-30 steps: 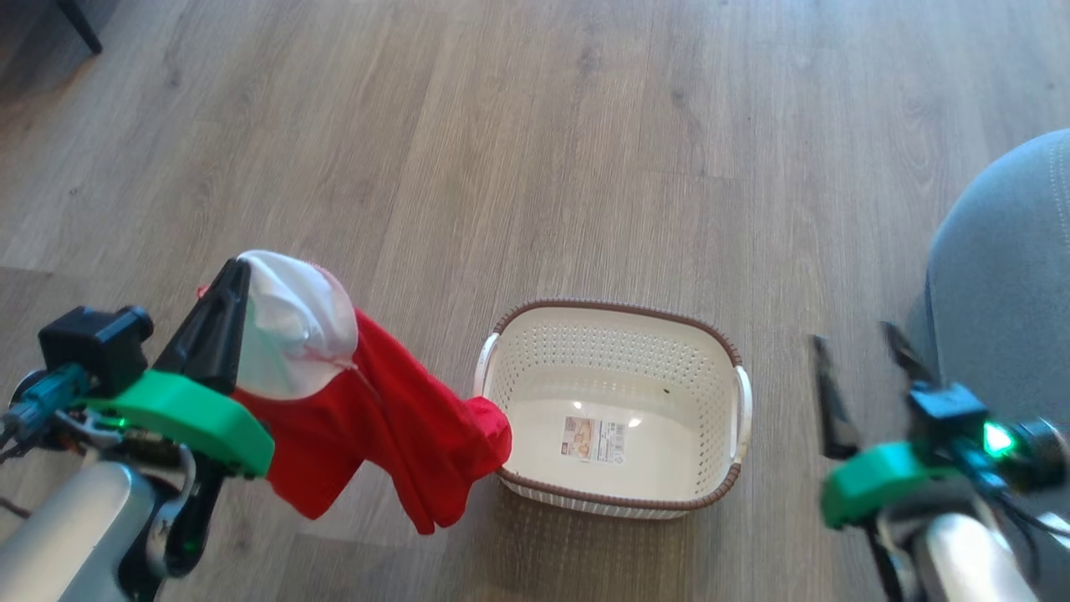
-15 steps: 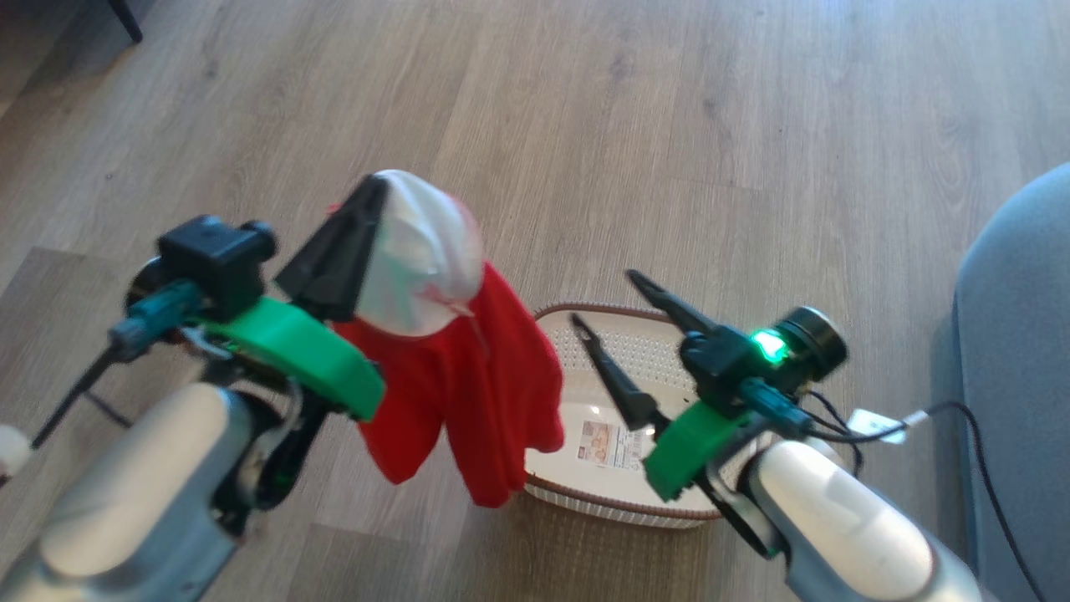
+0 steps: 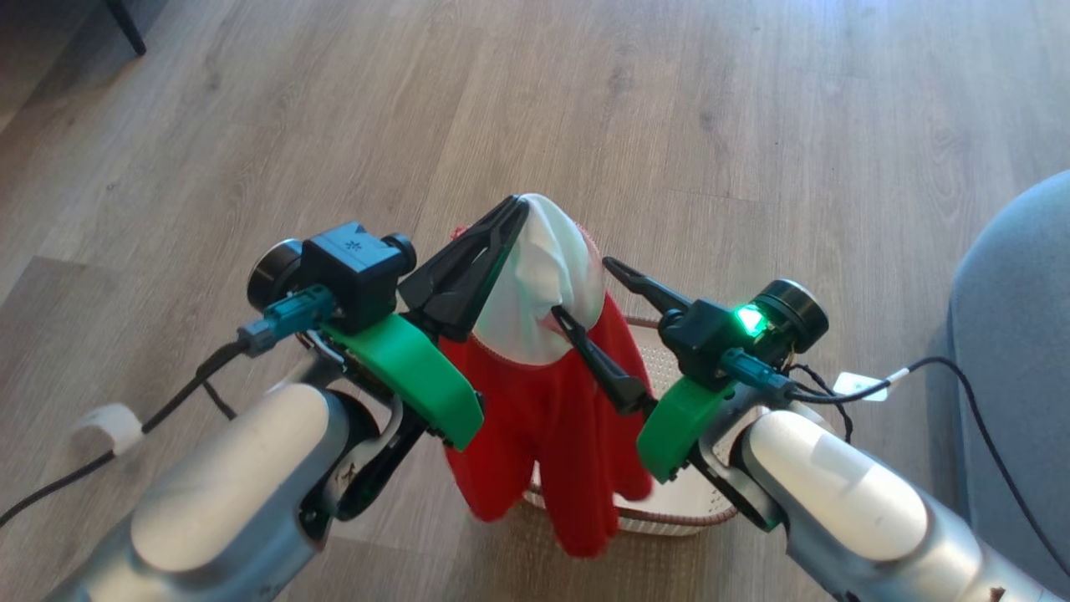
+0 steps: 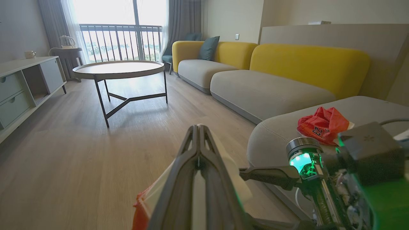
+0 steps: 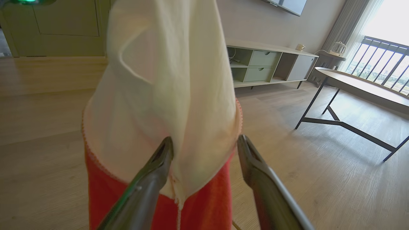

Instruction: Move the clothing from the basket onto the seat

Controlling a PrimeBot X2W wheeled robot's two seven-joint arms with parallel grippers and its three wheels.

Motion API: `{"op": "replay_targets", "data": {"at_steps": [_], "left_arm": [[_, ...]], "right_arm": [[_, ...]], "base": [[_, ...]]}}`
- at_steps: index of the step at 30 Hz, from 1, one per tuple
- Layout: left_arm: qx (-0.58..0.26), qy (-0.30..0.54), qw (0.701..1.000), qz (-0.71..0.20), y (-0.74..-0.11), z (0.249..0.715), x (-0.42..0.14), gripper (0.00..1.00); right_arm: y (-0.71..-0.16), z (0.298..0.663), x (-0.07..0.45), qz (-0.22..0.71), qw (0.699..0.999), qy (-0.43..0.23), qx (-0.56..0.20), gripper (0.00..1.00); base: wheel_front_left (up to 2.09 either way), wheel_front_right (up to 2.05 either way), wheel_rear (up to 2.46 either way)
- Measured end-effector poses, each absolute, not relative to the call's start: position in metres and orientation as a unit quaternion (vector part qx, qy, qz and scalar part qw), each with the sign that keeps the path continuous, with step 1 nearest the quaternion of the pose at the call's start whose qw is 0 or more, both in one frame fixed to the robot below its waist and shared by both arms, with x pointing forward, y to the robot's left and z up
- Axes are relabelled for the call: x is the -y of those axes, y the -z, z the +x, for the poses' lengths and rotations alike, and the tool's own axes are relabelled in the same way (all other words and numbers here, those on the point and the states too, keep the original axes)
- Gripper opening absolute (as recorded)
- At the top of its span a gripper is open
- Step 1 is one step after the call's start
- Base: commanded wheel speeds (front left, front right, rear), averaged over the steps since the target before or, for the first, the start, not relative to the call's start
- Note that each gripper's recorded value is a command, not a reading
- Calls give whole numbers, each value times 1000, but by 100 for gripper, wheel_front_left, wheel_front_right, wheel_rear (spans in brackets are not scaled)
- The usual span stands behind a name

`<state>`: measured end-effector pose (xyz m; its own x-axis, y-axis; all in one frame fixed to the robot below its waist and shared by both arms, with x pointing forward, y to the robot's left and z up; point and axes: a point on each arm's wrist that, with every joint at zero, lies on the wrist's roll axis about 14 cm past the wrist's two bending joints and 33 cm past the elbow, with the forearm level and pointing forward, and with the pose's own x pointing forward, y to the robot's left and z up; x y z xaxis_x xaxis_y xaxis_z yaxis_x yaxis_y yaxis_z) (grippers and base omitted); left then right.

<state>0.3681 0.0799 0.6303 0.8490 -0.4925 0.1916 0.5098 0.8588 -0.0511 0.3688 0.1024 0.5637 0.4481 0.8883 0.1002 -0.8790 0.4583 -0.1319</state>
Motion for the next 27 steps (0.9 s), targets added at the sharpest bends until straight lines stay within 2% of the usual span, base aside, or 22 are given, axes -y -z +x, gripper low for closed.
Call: {"op": "replay_targets", "data": {"at_steps": [16,23,24,26,27], "left_arm": [[97,340,933,-69,-648,344,-36,0],[93,353,927,-85,-650,340,-30,0],[92,354,927,-88,-650,340,-30,0],[91,354,927,-89,-649,341,-30,0],[89,353,927,-91,-649,341,-30,0]], "right_arm": [[-562,376,-84,0,865,-499,54,100],[-547,365,-86,29,855,-517,10,100],[-546,364,-88,31,853,-521,7,93],[-547,364,-89,30,850,-526,5,0],[-548,365,-89,31,849,-528,5,0]], "base": [[0,0,0],[0,0,0],[0,0,0],[0,0,0],[0,0,0]]}}
